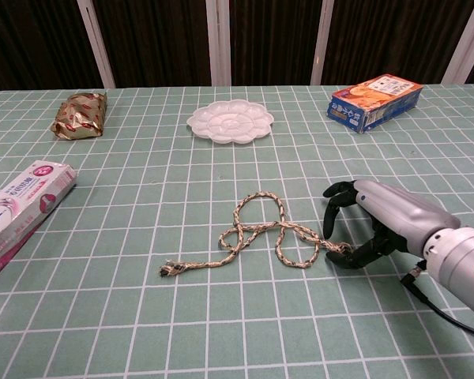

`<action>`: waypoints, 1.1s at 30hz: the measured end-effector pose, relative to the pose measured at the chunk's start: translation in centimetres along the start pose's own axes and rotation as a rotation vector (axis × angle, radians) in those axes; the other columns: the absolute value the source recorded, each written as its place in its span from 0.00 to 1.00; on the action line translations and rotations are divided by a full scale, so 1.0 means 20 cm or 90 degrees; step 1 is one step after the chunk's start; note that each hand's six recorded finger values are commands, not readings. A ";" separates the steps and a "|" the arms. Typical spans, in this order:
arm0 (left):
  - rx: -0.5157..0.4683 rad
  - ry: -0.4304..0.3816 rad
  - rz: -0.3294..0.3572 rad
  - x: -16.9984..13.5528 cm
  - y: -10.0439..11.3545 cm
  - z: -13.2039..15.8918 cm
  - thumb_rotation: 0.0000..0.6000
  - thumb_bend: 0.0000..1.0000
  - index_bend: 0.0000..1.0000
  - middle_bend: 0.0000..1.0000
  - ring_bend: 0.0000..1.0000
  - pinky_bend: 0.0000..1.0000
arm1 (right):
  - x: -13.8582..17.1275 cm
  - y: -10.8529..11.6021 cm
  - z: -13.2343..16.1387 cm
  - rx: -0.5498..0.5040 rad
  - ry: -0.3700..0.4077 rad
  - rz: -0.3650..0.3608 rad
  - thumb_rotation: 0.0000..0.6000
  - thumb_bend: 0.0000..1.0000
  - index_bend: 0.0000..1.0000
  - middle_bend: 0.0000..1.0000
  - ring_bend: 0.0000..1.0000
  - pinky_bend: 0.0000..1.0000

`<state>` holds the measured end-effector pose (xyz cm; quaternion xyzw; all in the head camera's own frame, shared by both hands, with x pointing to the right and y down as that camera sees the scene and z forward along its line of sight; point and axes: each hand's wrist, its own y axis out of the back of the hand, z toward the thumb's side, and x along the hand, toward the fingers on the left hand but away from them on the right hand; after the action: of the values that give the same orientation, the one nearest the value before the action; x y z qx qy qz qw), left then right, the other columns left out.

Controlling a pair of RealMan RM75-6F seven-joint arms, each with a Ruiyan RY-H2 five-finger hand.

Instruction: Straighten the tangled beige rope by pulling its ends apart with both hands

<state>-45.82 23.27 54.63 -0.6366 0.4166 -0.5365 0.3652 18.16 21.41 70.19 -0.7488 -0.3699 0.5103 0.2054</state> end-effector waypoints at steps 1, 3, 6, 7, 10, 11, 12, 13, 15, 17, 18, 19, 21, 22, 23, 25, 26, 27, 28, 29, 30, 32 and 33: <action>0.000 0.000 0.000 0.00 0.00 0.00 1.00 0.10 0.07 0.00 0.00 0.00 | 0.00 0.00 0.00 0.000 -0.001 0.000 1.00 0.39 0.55 0.17 0.00 0.00; 0.000 0.000 -0.001 0.00 0.00 0.00 1.00 0.10 0.07 0.00 0.00 0.00 | 0.00 0.00 -0.01 0.000 -0.002 0.001 1.00 0.40 0.57 0.18 0.00 0.00; 0.001 0.000 -0.002 0.00 0.00 0.00 1.00 0.10 0.07 0.00 0.00 0.00 | 0.00 0.00 -0.01 0.000 -0.004 0.001 1.00 0.42 0.59 0.19 0.00 0.00; 0.001 0.000 -0.002 0.00 0.00 0.00 1.00 0.10 0.07 0.00 0.00 0.00 | 0.00 0.00 -0.01 0.000 -0.004 0.001 1.00 0.42 0.59 0.20 0.00 0.00; 0.001 0.000 -0.005 0.00 -0.01 0.00 1.00 0.10 0.07 0.00 0.00 0.00 | 0.01 0.01 -0.02 0.002 -0.006 0.002 1.00 0.43 0.60 0.21 0.00 0.00; 0.001 0.001 -0.006 0.00 -0.01 0.00 1.00 0.10 0.07 0.00 0.00 0.00 | 0.01 0.01 -0.02 0.002 -0.006 0.002 1.00 0.43 0.61 0.21 0.00 0.00; 0.000 0.001 -0.008 0.00 -0.01 0.01 1.00 0.10 0.07 0.00 0.00 0.00 | 0.01 0.01 -0.02 0.002 -0.007 0.002 1.00 0.43 0.61 0.21 0.00 0.00; 0.000 0.002 -0.009 0.00 -0.01 0.01 1.00 0.10 0.08 0.00 0.00 0.00 | 0.01 0.01 -0.03 0.002 -0.007 0.002 1.00 0.43 0.61 0.22 0.00 0.00; -0.001 0.001 -0.013 0.00 -0.02 0.01 1.00 0.12 0.09 0.00 0.00 0.00 | 0.02 0.02 -0.03 0.002 -0.008 0.001 1.00 0.43 0.61 0.22 0.00 0.00; -0.001 0.000 -0.017 0.01 -0.02 0.02 1.00 0.13 0.10 0.00 0.00 0.00 | 0.02 0.04 -0.04 -0.001 -0.008 -0.001 1.00 0.43 0.61 0.22 0.00 0.00; -0.001 -0.002 -0.021 0.01 -0.03 0.04 1.00 0.14 0.11 0.00 0.00 0.00 | 0.02 0.04 -0.04 -0.001 -0.009 -0.002 1.00 0.43 0.61 0.22 0.00 0.00; 0.000 -0.004 -0.023 0.02 -0.03 0.05 1.00 0.15 0.12 0.00 0.00 0.00 | 0.02 0.05 -0.05 -0.002 -0.009 -0.003 1.00 0.43 0.62 0.22 0.00 0.00; 0.002 -0.011 -0.030 0.03 -0.03 0.08 1.00 0.17 0.15 0.00 0.00 0.00 | 0.03 0.07 -0.05 -0.003 -0.009 -0.006 1.00 0.43 0.62 0.22 0.00 0.00; 0.004 -0.016 -0.032 0.04 -0.04 0.10 1.00 0.18 0.16 0.00 0.00 0.00 | 0.03 0.08 -0.06 -0.004 -0.009 -0.008 1.00 0.43 0.62 0.22 0.00 0.00; 0.007 -0.021 -0.034 0.05 -0.04 0.12 1.00 0.19 0.18 0.00 0.00 0.00 | 0.03 0.09 -0.06 -0.006 -0.009 -0.010 1.00 0.43 0.62 0.22 0.00 0.00; 0.015 -0.035 -0.038 0.08 -0.04 0.17 1.00 0.21 0.22 0.00 0.00 0.00 | 0.03 0.11 -0.06 -0.009 -0.009 -0.014 1.00 0.43 0.62 0.22 0.00 0.00; 0.019 -0.041 -0.040 0.10 -0.05 0.19 1.00 0.22 0.24 0.00 0.00 0.00 | 0.03 0.12 -0.06 -0.011 -0.009 -0.016 1.00 0.43 0.62 0.22 0.00 0.00; 0.024 -0.050 -0.044 0.11 -0.05 0.23 1.00 0.22 0.27 0.00 0.00 0.00 | 0.03 0.13 -0.06 -0.012 -0.009 -0.018 1.00 0.43 0.62 0.22 0.00 0.00; 0.028 -0.057 -0.048 0.13 -0.06 0.25 1.00 0.23 0.28 0.00 0.00 0.00 | 0.03 0.14 -0.07 -0.013 -0.009 -0.019 1.00 0.43 0.62 0.22 0.00 0.00; 0.032 -0.062 -0.052 0.14 -0.07 0.28 1.00 0.24 0.30 0.01 0.00 0.00 | 0.04 0.15 -0.07 -0.014 -0.009 -0.021 1.00 0.43 0.62 0.22 0.00 0.00; 0.036 -0.070 -0.060 0.16 -0.09 0.32 1.00 0.24 0.31 0.01 0.00 0.00 | 0.04 0.16 -0.07 -0.015 -0.009 -0.023 1.00 0.43 0.62 0.22 0.00 0.00; 0.040 -0.080 -0.070 0.20 -0.12 0.38 1.00 0.26 0.35 0.02 0.00 0.00 | 0.04 0.17 -0.07 -0.017 -0.010 -0.025 1.00 0.43 0.62 0.22 0.00 0.00; 0.041 -0.086 -0.077 0.22 -0.14 0.42 1.00 0.27 0.36 0.03 0.00 0.00 | 0.04 0.18 -0.07 -0.019 -0.010 -0.027 1.00 0.43 0.62 0.22 0.00 0.00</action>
<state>-36.71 20.42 57.51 -0.6834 0.3345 -0.5262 0.3796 20.94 19.81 67.70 -0.7394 -0.3950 0.5064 0.2022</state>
